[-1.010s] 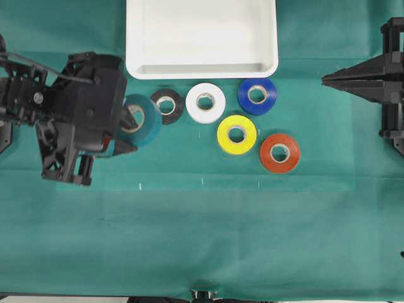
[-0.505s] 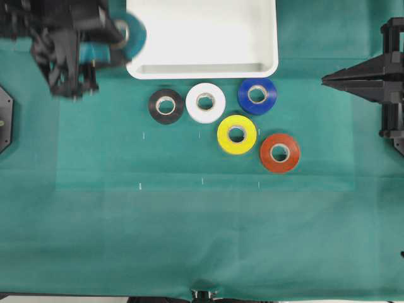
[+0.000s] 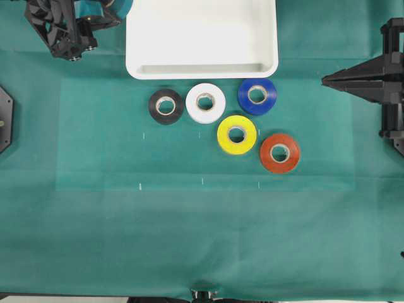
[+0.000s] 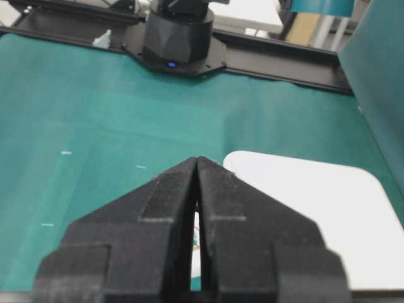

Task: Pick up the tape from a random location and place it into the white case.
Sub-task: 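Carry the teal tape roll with the left gripper over the white tray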

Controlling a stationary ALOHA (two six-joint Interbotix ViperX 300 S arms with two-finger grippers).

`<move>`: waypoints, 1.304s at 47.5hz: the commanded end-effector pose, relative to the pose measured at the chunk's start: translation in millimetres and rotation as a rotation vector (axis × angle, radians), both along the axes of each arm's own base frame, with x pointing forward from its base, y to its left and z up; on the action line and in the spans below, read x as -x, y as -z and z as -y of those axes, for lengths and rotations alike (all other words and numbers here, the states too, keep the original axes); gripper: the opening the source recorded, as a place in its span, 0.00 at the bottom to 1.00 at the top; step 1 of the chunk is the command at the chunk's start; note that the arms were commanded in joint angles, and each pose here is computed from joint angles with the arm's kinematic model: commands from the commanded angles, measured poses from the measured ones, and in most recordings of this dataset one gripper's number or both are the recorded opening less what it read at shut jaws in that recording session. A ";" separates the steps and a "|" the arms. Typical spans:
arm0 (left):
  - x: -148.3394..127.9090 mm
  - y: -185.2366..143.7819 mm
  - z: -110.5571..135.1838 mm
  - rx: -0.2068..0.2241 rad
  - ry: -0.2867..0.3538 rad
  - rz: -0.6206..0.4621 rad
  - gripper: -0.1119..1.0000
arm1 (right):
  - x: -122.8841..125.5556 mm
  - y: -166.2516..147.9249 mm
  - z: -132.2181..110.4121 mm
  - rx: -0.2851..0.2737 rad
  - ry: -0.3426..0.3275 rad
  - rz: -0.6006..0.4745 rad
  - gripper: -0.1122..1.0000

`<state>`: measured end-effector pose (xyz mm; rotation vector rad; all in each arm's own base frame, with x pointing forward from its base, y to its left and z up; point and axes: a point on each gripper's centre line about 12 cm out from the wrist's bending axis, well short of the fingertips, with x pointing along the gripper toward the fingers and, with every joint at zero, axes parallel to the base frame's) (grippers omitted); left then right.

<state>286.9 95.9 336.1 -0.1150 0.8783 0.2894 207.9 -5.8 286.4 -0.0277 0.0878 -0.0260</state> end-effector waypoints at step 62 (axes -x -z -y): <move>-111.8 -7.0 -37.4 -0.063 0.047 0.052 0.31 | -2.5 -10.3 0.3 0.010 0.000 0.021 0.10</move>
